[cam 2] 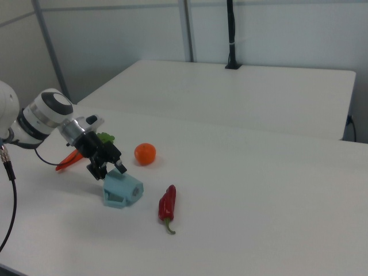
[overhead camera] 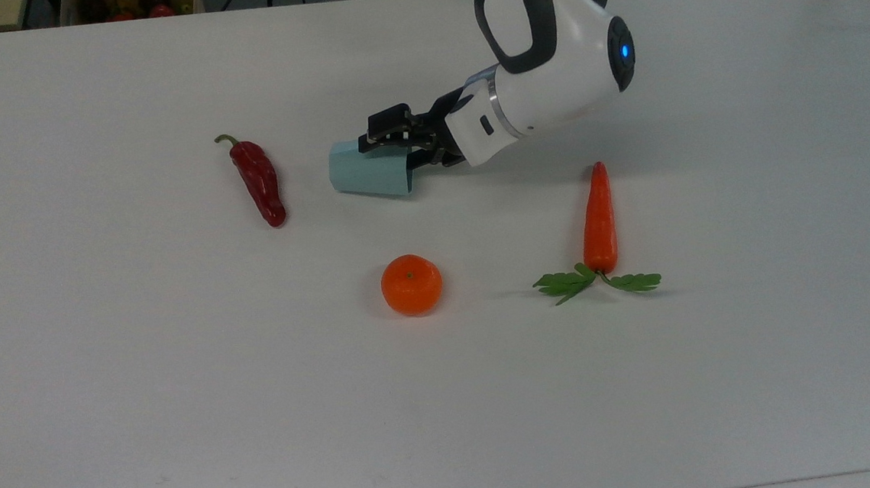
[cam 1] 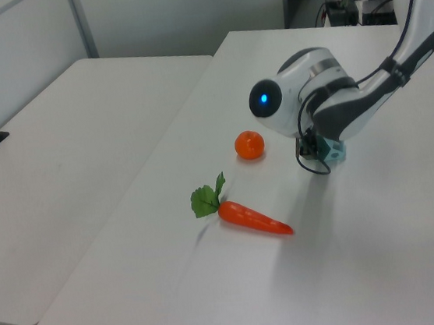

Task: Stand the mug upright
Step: 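Close the gripper on the mug's rim, then lift and rotate the mug so its base rests on the table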

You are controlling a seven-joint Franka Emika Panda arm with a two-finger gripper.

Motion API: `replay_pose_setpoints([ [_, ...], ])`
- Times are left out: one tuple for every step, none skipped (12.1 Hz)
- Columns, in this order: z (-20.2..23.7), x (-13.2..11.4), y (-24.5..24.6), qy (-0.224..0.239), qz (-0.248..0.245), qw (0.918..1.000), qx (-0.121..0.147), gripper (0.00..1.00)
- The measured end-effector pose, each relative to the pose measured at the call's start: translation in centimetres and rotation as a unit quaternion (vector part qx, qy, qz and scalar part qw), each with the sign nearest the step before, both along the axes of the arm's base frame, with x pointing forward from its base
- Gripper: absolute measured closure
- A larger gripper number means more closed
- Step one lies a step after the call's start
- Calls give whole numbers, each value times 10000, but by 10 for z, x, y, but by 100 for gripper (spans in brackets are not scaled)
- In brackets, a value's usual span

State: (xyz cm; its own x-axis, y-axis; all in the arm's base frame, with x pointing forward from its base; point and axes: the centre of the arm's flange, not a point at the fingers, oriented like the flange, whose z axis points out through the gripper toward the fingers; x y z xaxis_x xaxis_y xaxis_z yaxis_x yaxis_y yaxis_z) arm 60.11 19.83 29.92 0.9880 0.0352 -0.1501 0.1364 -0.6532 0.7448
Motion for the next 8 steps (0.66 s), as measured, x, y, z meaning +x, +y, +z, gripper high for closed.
replay_pose_setpoints([
  [-10,-1,-4,15,-40,9998,-202,15],
  [-19,-1,-7,25,-63,9994,-351,22],
  [-26,-1,-9,29,-80,9990,-440,22],
  [-28,0,-11,29,-85,9987,-506,27],
  [-24,1,-13,14,-116,9982,-594,40],
  [-18,3,-14,-20,-156,9979,-627,58],
  [-11,4,-17,-46,-217,9975,-671,74],
  [-4,6,-21,-91,-273,9973,-677,90],
])
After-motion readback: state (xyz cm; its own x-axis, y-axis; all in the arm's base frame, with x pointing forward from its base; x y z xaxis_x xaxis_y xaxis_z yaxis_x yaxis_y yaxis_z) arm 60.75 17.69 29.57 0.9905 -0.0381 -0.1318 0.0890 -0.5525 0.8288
